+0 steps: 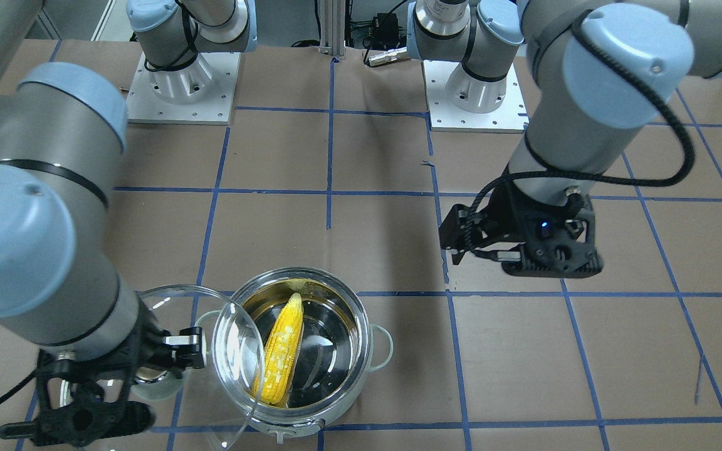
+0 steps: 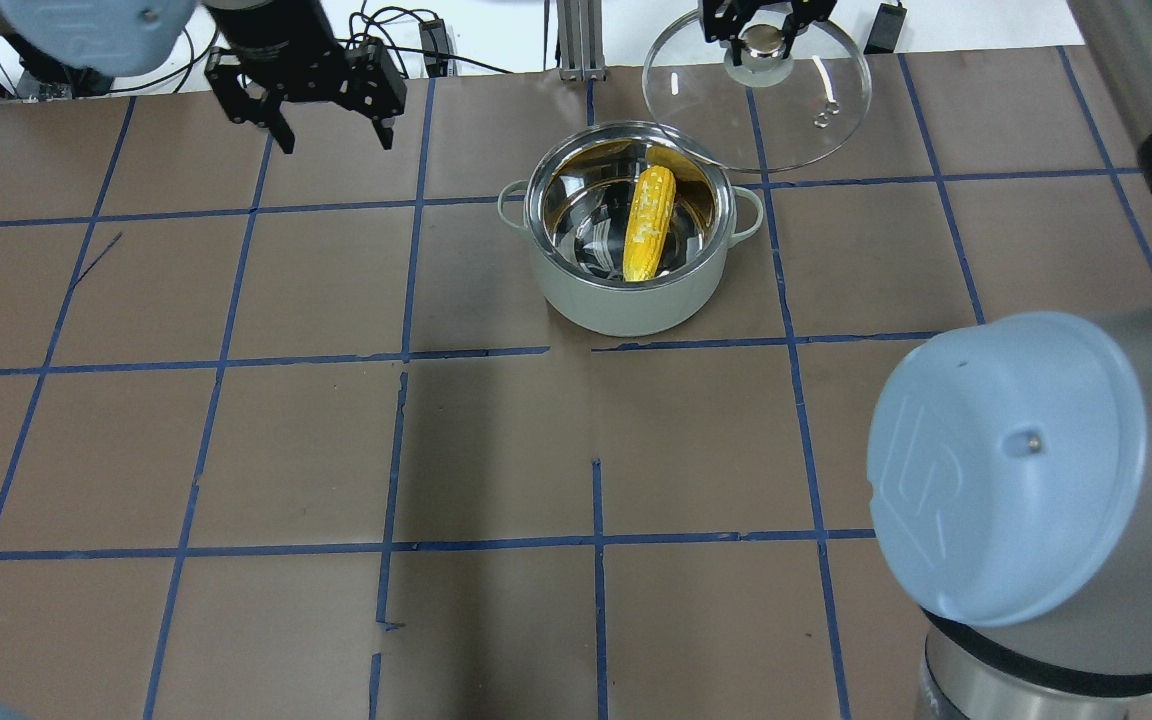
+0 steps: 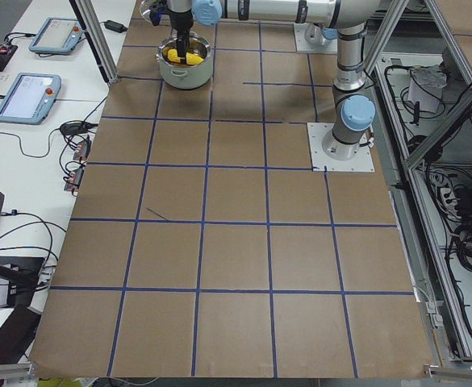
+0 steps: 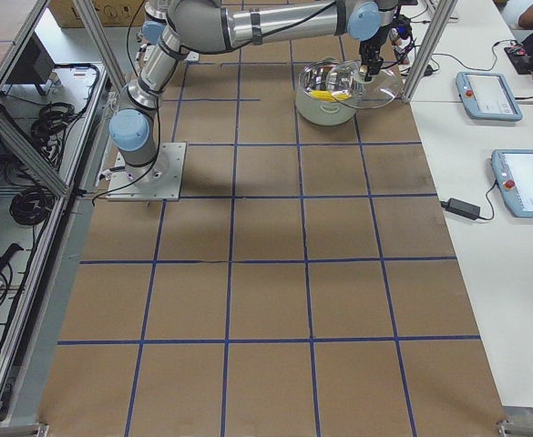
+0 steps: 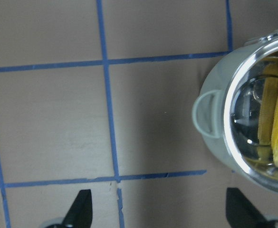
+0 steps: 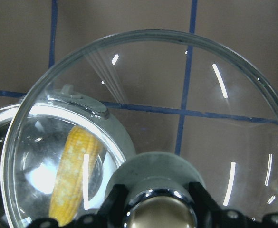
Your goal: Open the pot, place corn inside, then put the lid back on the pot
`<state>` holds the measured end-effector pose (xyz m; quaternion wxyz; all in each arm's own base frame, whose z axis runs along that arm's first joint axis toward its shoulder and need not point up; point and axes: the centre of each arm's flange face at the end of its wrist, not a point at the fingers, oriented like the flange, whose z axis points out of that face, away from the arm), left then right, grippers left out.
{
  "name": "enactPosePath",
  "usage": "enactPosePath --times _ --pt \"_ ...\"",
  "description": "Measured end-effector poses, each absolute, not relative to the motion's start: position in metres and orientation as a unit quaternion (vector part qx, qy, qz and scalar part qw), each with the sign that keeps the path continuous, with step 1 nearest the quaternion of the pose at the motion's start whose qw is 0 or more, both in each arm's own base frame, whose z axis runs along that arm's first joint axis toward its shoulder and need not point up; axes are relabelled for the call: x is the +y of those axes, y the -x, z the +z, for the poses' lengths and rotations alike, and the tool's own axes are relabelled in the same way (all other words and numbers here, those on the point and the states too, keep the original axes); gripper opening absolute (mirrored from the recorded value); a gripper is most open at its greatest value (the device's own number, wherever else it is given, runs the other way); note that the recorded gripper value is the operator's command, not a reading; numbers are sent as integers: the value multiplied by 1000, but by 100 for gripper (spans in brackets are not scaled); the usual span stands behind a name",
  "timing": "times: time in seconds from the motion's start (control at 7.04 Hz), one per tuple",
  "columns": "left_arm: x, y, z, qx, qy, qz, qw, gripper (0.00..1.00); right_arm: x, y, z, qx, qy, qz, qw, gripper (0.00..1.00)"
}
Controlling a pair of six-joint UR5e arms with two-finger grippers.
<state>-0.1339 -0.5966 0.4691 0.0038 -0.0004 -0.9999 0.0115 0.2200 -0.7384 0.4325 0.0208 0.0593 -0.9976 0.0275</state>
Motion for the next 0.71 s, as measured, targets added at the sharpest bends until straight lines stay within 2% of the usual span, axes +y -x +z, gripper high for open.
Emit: enactPosePath --times 0.28,0.71 --pt "-560 103 475 -1000 -14 3 -2 100 -729 -274 410 -998 -43 22 27 10" --pt "-552 96 500 -999 -28 -19 -16 100 -716 -323 386 -999 -34 9 31 9"
